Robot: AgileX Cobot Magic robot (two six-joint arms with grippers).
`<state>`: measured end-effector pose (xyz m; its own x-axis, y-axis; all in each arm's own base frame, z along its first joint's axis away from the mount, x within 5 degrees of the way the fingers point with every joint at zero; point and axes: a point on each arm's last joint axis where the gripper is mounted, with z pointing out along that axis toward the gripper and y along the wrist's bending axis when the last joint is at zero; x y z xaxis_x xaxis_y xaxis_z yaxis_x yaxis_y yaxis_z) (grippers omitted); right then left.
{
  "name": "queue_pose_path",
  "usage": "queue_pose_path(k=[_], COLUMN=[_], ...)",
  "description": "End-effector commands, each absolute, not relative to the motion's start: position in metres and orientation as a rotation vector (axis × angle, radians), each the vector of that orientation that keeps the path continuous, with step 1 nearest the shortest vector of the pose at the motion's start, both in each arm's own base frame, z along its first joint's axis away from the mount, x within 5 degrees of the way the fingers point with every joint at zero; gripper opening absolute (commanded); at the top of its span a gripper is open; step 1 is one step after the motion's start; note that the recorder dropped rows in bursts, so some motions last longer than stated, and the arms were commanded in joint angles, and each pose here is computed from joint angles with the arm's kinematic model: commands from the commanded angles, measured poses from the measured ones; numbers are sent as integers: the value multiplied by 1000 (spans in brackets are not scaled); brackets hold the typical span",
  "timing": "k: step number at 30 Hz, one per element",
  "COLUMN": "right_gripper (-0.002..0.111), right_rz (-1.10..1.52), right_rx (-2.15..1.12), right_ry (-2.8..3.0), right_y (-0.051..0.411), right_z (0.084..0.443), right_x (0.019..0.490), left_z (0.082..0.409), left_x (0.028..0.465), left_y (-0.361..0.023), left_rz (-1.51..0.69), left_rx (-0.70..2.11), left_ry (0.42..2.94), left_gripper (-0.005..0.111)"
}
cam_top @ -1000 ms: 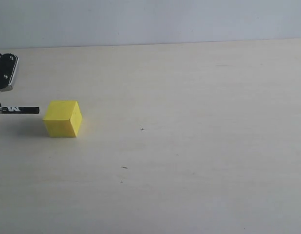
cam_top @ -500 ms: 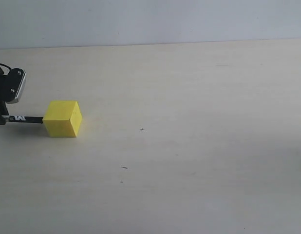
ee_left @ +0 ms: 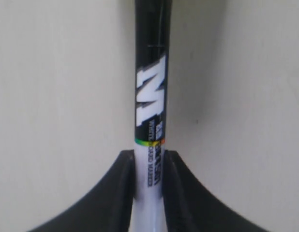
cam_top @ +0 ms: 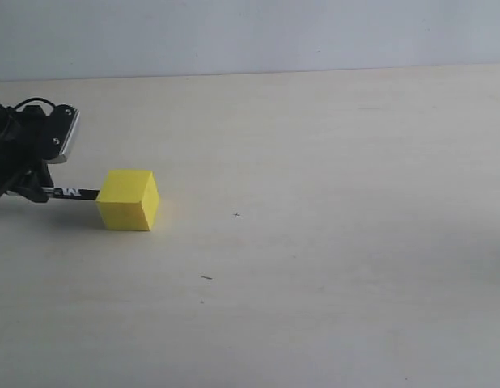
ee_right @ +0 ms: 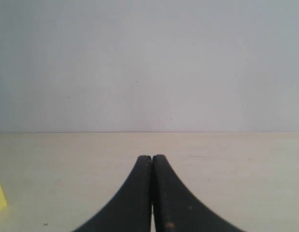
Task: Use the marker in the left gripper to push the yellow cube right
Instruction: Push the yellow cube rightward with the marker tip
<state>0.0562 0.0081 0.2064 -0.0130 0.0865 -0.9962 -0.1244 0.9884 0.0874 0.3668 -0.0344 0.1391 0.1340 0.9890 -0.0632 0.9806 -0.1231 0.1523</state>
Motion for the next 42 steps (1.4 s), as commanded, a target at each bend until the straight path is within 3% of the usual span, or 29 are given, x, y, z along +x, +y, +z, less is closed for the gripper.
queue_pose_path(k=[1,13,17,23,30,33,42], right_gripper=[0,0,0,0,0,0,0], right_rz=[157,157,157,157,157,157,157], right_rx=[-33,-33,-33,-33,-33,-33,-33], right_ry=[1569,1569,1569,1569,1569,1569,1569], right_y=[8,8,8,8,8,8,8], right_z=[206,206,206,206,206,206,206], right_x=[56,56,56,56,56,56,56], left_z=[143,154,154,154,154,154,154], left_x=[367,370,369,359,363,363,351], left_y=[-55,-18,-34,-99,-50,-46,-103], left_rz=[80,116,96,44,6,3,-34], left_rx=[2265,2203,2224,2302,2158,2149,2302], left_ry=[1912,2053,2013,1859,2106,2120,1956], left_gripper=[0,0,0,0,0,0,0])
